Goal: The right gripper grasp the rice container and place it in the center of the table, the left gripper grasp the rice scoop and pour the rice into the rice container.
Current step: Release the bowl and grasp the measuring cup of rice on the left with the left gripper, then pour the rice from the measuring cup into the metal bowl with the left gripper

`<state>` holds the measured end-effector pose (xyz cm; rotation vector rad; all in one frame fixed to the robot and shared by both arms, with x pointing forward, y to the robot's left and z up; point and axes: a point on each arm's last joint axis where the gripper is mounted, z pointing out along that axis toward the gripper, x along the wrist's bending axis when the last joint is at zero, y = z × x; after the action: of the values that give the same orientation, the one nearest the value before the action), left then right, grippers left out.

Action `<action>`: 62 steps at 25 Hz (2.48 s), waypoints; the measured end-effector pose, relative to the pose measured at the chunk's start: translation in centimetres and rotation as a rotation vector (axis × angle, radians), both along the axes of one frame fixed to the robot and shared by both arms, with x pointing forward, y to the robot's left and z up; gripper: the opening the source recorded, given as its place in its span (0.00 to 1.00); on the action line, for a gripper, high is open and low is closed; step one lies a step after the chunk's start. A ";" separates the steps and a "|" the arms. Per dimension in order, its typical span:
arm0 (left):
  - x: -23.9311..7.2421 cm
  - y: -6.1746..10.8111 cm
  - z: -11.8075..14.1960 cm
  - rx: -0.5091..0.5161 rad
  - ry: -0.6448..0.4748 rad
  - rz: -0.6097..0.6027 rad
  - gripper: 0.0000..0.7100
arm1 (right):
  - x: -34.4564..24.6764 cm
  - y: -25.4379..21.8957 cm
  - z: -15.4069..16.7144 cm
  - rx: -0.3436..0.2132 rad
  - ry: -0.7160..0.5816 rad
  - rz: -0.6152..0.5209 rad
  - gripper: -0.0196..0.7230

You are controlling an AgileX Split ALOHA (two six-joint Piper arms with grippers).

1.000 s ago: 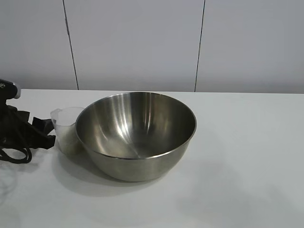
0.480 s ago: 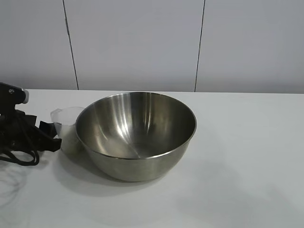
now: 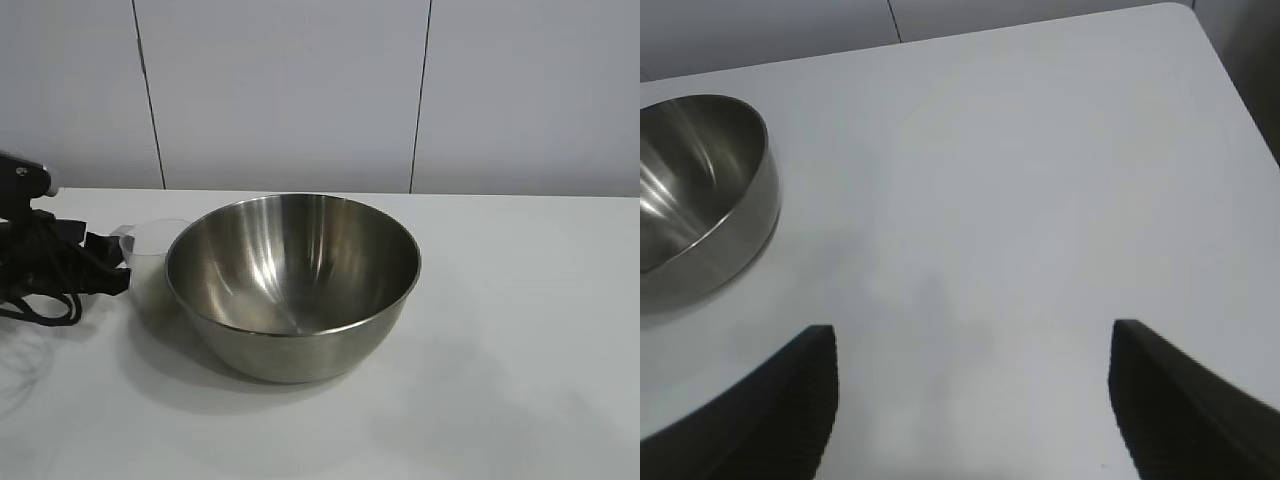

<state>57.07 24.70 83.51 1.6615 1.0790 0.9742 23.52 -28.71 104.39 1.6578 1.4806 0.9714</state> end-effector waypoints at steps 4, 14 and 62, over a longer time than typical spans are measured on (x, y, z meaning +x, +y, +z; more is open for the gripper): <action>0.0 0.6 0.0 -0.003 0.003 -0.031 0.33 | 0.0 0.1 0.0 0.006 -0.001 0.004 0.72; 0.0 0.1 0.2 0.012 -0.011 -0.120 0.02 | 0.0 0.1 0.0 0.006 -0.001 0.004 0.72; -2.9 -15.6 16.0 1.411 -0.809 -0.823 0.02 | 0.0 0.1 0.0 0.007 -0.001 0.004 0.72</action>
<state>54.15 9.11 99.56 2.0144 -1.0621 1.6691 23.52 -28.64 104.40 1.6592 1.4824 0.9806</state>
